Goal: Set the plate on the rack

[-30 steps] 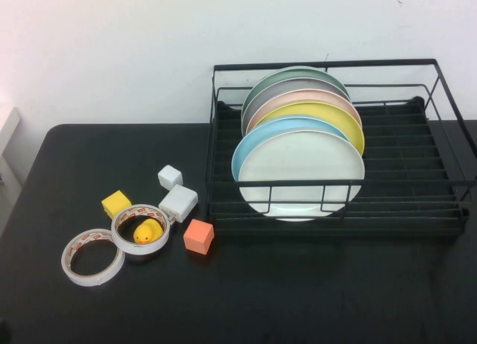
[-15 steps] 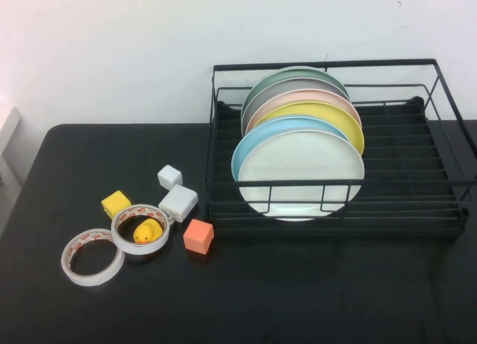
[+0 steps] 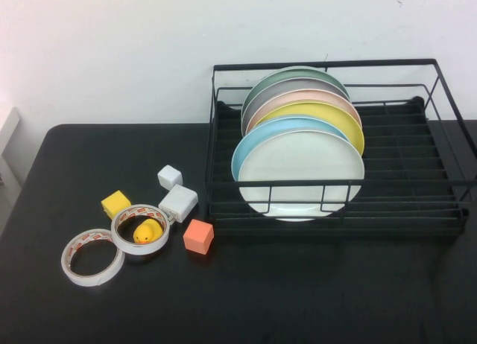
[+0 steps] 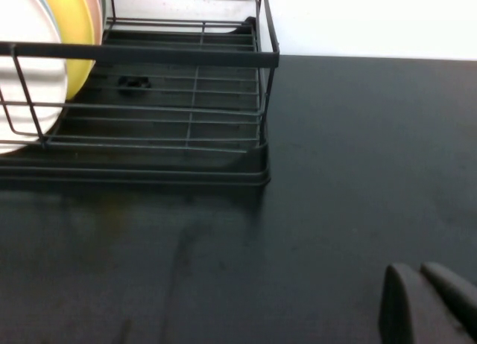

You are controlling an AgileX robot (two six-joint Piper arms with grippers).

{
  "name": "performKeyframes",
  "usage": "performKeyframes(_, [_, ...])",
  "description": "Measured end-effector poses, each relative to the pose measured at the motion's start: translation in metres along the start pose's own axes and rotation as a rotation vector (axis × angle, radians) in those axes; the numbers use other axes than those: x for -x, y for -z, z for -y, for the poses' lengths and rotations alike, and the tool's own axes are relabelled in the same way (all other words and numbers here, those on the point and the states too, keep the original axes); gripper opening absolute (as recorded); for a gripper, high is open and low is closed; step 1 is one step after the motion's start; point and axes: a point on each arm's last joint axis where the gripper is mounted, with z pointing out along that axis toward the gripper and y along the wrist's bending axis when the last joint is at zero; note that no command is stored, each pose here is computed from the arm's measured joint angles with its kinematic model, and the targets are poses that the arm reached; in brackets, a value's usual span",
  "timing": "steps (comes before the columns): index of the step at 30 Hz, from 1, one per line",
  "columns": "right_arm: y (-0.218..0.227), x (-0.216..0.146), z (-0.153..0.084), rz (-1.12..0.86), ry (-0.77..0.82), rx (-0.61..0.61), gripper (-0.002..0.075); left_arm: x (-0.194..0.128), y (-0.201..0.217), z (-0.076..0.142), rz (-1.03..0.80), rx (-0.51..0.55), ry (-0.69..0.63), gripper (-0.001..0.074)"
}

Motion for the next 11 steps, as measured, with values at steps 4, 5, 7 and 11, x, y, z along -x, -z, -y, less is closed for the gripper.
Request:
performKeyframes(4, [0.0000,0.0000,0.0000,0.000,0.000,0.000,0.0008,0.0000,0.0000,0.0000,0.000,0.000,0.002,-0.0002])
performKeyframes(5, [0.0000,0.0000,0.0000,0.000,0.000,0.000,0.0008,-0.0002,0.0000,0.0000,-0.002,0.000,0.002,-0.0002])
performKeyframes(7, [0.0000,0.0000,0.0000,0.000,0.000,0.000,0.0008,-0.0002,0.0000,0.0000,-0.002,0.000,0.002,-0.0002])
performKeyframes(11, [0.0000,0.0000,0.0000,0.000,0.000,0.000,0.0008,-0.0002,0.0000,0.0000,-0.002,0.000,0.003,-0.0002])
